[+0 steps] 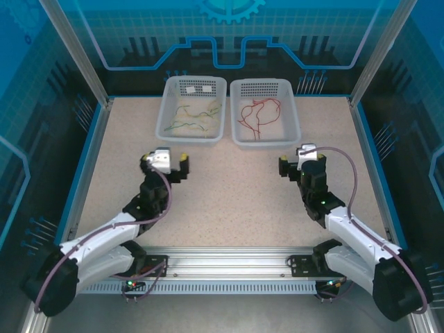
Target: Untangle the cables
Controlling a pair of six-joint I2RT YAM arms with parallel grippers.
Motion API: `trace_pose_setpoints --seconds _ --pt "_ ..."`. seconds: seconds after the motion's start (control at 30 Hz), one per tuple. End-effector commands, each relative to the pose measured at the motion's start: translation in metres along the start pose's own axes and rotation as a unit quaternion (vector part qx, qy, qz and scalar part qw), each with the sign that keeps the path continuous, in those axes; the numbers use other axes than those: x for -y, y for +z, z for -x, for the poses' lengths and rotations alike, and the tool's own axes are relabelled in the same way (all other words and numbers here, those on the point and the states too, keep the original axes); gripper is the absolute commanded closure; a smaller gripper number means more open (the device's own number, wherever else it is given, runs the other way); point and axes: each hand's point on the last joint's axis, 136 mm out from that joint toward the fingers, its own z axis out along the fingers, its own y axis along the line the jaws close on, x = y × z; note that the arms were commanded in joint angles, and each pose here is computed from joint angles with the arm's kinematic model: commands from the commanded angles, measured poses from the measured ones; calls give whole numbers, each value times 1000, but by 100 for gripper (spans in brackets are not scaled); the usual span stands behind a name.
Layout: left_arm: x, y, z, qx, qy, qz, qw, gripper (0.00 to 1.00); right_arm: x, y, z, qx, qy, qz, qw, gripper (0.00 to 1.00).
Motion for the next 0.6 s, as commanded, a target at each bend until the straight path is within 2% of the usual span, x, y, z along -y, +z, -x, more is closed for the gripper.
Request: trace_pose_setpoints --seconds 0.0,0.07,0.27,0.4,0.47,0.57 --pt "-35 -5 -11 10 -28 55 998 1 21 4 4 39 11 -32 999 0" --pt "-32 0 -11 9 -13 29 999 1 32 10 -7 25 30 -40 998 0" --pt "-59 35 -45 -43 4 75 996 1 39 33 -22 9 13 -36 999 0" --pt "-62 48 -57 -32 -31 51 998 1 33 47 -24 16 -1 -13 1000 0" --pt "-58 52 -58 -35 -12 38 999 1 39 54 -27 21 9 -18 1000 0" --pt "-63 56 -56 3 -12 20 1000 1 43 63 -31 18 27 -4 999 0"
